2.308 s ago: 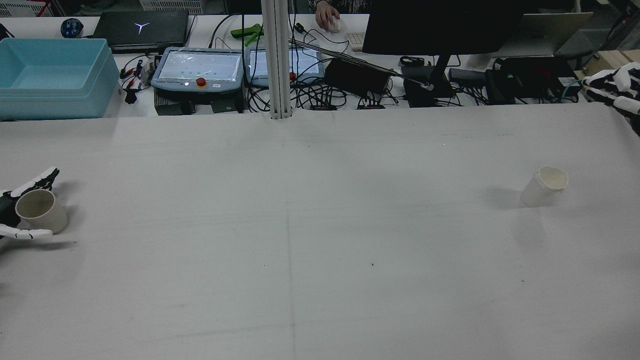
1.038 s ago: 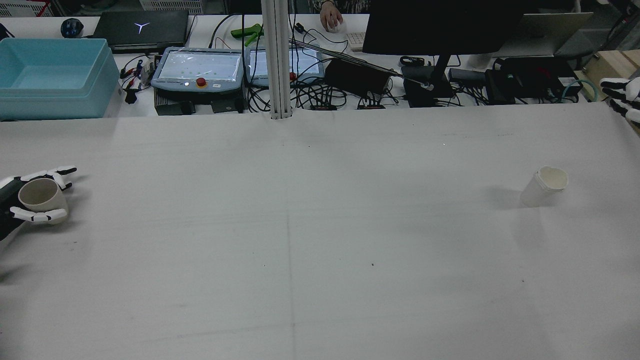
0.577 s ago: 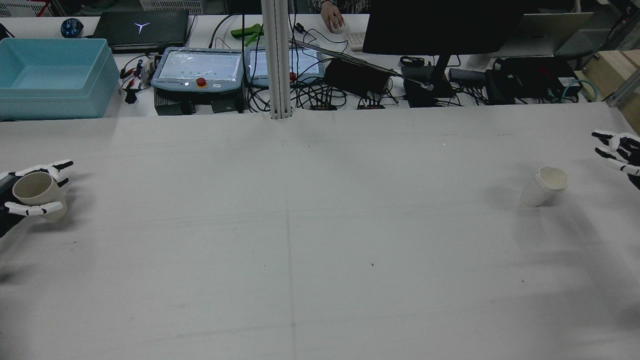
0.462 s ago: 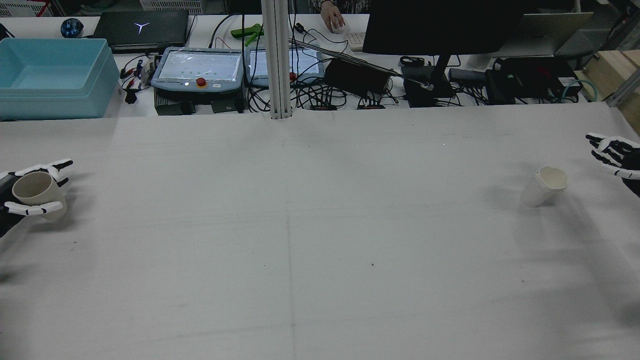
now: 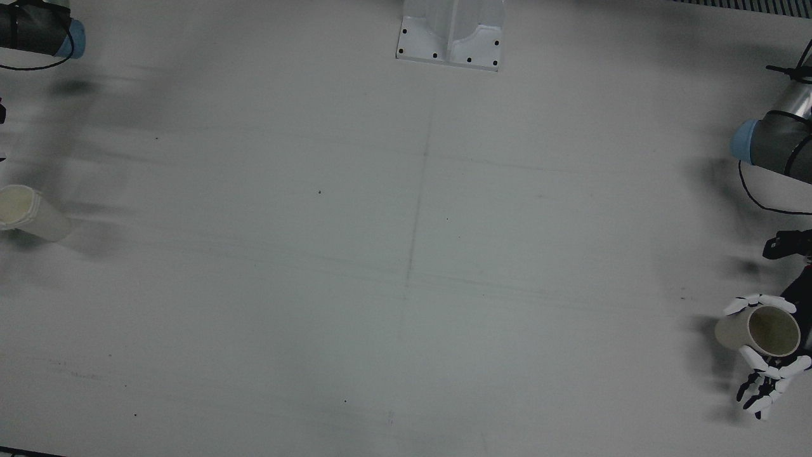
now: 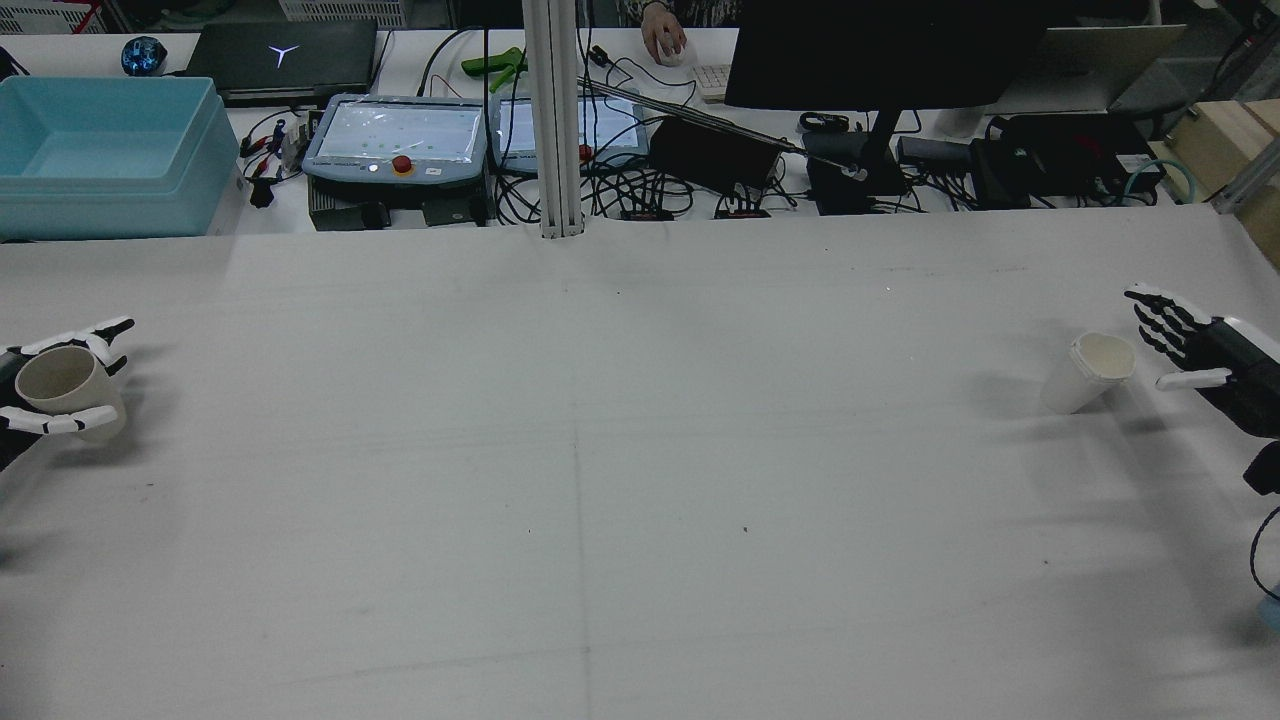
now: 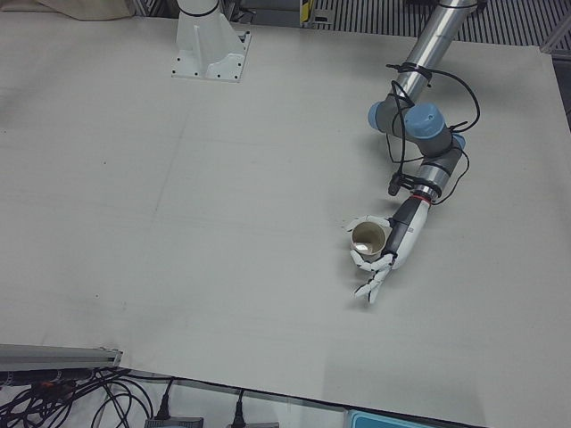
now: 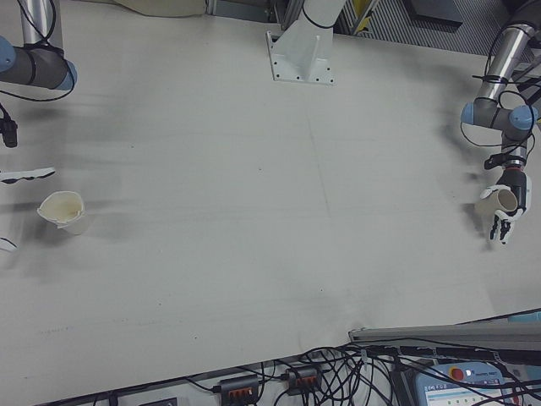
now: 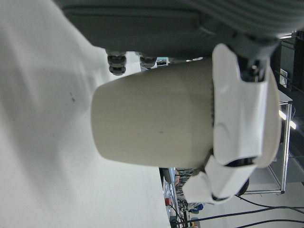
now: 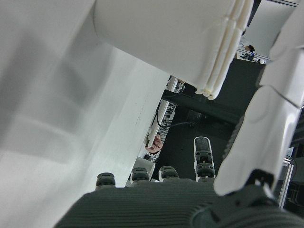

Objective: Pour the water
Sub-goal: 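Reach the right hand to the other cream cup and close fingers around it, then lift both held cups off the table, raising the right cup high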

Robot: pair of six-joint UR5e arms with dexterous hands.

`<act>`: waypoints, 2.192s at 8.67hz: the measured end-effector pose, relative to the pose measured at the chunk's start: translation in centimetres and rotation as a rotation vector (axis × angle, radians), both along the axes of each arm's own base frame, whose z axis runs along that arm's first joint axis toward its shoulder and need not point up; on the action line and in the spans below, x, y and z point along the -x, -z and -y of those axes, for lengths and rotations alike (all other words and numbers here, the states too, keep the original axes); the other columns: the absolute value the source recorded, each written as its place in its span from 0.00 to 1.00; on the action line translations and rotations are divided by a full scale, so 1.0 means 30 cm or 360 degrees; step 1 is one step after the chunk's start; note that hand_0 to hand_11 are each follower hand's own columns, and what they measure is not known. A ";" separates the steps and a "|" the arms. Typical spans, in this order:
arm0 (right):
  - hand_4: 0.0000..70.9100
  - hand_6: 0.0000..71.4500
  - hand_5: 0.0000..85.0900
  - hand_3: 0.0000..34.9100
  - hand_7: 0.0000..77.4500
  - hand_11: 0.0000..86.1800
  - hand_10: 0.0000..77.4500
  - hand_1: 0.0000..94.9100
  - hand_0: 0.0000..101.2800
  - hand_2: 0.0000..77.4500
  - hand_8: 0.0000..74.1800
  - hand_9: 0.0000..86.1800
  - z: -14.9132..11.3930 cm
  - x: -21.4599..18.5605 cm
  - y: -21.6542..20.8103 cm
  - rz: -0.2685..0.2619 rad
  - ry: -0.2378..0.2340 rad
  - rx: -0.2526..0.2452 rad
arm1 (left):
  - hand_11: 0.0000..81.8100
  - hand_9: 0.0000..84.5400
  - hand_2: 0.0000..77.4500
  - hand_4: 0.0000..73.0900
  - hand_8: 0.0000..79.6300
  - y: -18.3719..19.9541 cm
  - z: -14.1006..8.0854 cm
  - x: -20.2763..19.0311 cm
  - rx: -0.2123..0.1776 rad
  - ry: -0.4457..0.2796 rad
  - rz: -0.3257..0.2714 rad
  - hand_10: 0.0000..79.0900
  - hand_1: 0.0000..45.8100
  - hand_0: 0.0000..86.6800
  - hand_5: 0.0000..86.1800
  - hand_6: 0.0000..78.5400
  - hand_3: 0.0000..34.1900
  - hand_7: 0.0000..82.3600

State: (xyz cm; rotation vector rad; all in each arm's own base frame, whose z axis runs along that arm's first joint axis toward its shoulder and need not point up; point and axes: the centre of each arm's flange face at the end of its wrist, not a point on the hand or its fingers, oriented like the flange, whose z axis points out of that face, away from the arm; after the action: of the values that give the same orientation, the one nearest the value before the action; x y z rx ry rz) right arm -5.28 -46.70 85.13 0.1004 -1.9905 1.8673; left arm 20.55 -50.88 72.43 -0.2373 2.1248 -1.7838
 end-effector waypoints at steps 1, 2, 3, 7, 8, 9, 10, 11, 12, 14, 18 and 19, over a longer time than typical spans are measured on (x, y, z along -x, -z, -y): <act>0.00 0.05 0.30 0.36 0.03 0.03 0.01 0.14 0.49 0.01 0.04 0.03 -0.007 0.028 -0.006 -0.0031 0.0030 -0.0002 | 0.09 0.03 0.40 0.51 0.02 -0.017 -0.015 0.013 0.0002 0.0002 -0.0001 0.06 0.54 0.71 0.56 0.10 0.27 0.19; 0.00 0.05 0.30 0.36 0.03 0.03 0.01 0.14 0.49 0.01 0.04 0.03 -0.005 0.057 -0.001 -0.0060 0.0055 -0.0014 | 0.11 0.03 0.40 0.51 0.01 -0.036 -0.032 0.029 0.0008 0.0007 -0.0005 0.06 0.54 0.72 0.56 0.12 0.27 0.20; 0.00 0.05 0.30 0.36 0.03 0.03 0.01 0.14 0.49 0.01 0.04 0.03 0.001 0.080 0.011 -0.0092 0.0072 -0.0034 | 0.11 0.03 0.40 0.51 0.01 -0.054 -0.045 0.044 0.0014 0.0021 -0.0010 0.06 0.54 0.71 0.56 0.12 0.27 0.19; 0.16 0.13 0.54 0.36 0.18 0.06 0.02 0.22 0.54 0.21 0.06 0.06 0.039 0.154 0.100 -0.0202 0.0102 -0.0133 | 0.11 0.03 0.40 0.51 0.01 -0.120 -0.097 0.097 0.0023 0.0072 -0.0022 0.06 0.54 0.71 0.56 0.12 0.27 0.18; 0.20 0.15 0.60 0.36 0.23 0.08 0.04 0.23 0.55 0.25 0.06 0.07 0.046 0.177 0.117 -0.0217 0.0096 -0.0130 | 0.11 0.03 0.40 0.52 0.01 -0.130 -0.105 0.107 0.0025 0.0089 -0.0025 0.06 0.54 0.71 0.56 0.12 0.27 0.18; 0.27 0.20 0.67 0.36 0.30 0.10 0.06 0.23 0.58 0.29 0.10 0.12 0.054 0.197 0.146 -0.0222 0.0083 -0.0128 | 0.11 0.03 0.40 0.52 0.01 -0.134 -0.108 0.111 0.0025 0.0096 -0.0027 0.06 0.54 0.71 0.56 0.12 0.27 0.18; 0.33 0.23 0.79 0.36 0.34 0.10 0.06 0.25 0.60 0.33 0.11 0.15 0.067 0.209 0.196 -0.0215 0.0061 -0.0137 | 0.11 0.03 0.40 0.52 0.01 -0.132 -0.107 0.112 0.0023 0.0099 -0.0033 0.06 0.54 0.70 0.56 0.12 0.27 0.18; 0.33 0.26 0.85 0.36 0.39 0.14 0.08 0.32 0.65 0.37 0.17 0.19 0.082 0.216 0.291 -0.0199 0.0033 -0.0161 | 0.11 0.03 0.40 0.52 0.01 -0.131 -0.108 0.114 0.0034 0.0098 -0.0051 0.06 0.54 0.70 0.56 0.12 0.27 0.18; 0.32 0.32 0.85 0.42 0.46 0.22 0.13 0.36 0.78 0.45 0.22 0.25 0.095 0.221 0.418 -0.0184 0.0015 -0.0181 | 0.11 0.03 0.40 0.52 0.01 -0.124 -0.106 0.114 0.0041 0.0096 -0.0073 0.06 0.54 0.70 0.56 0.14 0.27 0.18; 0.34 0.48 0.84 0.46 0.61 0.34 0.23 0.33 0.79 0.46 0.38 0.46 0.111 0.221 0.730 -0.0137 -0.0013 -0.0248 | 0.11 0.03 0.40 0.52 0.01 -0.039 -0.088 0.095 0.0017 0.0084 -0.0113 0.06 0.54 0.71 0.56 0.14 0.27 0.19; 0.46 0.58 0.78 0.47 0.63 0.42 0.30 0.28 0.79 0.54 0.42 0.48 0.136 0.152 1.438 0.0030 -0.0221 -0.0458 | 0.13 0.02 0.44 0.54 0.03 0.384 0.034 -0.055 -0.0064 -0.0034 -0.0137 0.06 0.55 0.87 0.56 0.17 0.27 0.23; 0.48 0.59 0.78 0.47 0.65 0.43 0.30 0.28 0.79 0.55 0.43 0.48 0.157 0.152 1.587 0.0067 -0.0268 -0.0511 | 0.13 0.02 0.44 0.55 0.03 0.508 0.074 -0.116 -0.0090 -0.0102 -0.0138 0.06 0.55 0.89 0.56 0.18 0.27 0.22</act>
State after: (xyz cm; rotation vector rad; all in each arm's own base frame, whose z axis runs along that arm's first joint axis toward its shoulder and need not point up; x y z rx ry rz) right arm -9.84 -51.41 37.51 0.3315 -2.3615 1.6393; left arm 24.03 -53.10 57.20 -0.3701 2.1980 -1.7037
